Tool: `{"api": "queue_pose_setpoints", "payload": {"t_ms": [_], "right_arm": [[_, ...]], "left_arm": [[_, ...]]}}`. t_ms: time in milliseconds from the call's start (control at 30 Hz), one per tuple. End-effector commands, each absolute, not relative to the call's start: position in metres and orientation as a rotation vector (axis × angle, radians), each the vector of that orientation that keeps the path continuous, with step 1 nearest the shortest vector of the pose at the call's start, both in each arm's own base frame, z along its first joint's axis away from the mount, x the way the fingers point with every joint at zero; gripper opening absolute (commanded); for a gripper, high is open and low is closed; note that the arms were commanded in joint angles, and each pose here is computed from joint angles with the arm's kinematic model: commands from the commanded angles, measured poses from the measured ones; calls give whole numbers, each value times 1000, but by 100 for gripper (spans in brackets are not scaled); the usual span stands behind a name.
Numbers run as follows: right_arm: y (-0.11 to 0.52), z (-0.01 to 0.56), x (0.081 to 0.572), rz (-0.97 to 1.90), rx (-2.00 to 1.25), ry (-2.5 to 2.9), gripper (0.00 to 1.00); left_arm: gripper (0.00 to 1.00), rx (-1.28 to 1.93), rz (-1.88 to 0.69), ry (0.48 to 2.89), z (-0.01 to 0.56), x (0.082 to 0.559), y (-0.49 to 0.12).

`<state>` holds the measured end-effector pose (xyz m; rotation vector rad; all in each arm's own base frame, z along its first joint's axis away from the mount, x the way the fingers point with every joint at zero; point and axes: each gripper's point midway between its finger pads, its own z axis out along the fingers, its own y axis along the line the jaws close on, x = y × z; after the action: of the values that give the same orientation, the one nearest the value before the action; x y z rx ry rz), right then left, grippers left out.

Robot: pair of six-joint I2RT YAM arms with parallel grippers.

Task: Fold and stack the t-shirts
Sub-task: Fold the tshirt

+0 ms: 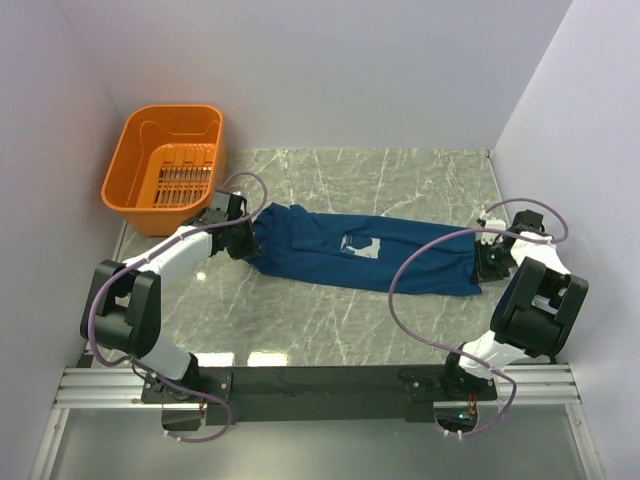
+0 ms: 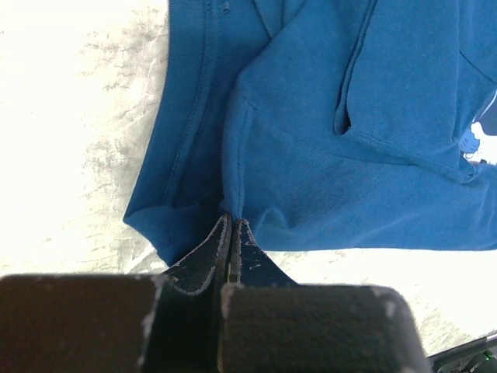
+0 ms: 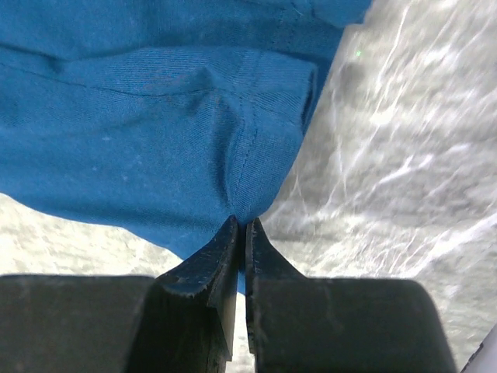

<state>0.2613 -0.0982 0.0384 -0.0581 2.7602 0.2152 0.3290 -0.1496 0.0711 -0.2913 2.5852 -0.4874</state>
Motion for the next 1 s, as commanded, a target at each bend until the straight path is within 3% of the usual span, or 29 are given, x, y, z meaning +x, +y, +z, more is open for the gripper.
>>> {"api": "queue_pose_setpoints", "payload": {"t_ms": [0,300,600,833,967], "right_arm": [[-102,39,245,188,-108,2780,7],[-102,22,245,236,-81,2804,33],[-111,33,260,169,-65,2744,40],[-109,26,272,235,-37,2752,36],[-108,27,271,236,-43,2746,22]], "left_arm": [[1,-296,-494,2533,84,334,-150],[1,-281,-523,2546,82,332,-155],[1,-277,-527,2547,82,332,-156],[1,-276,-532,2547,82,333,-156],[1,-275,-534,2546,82,333,-157]]}}
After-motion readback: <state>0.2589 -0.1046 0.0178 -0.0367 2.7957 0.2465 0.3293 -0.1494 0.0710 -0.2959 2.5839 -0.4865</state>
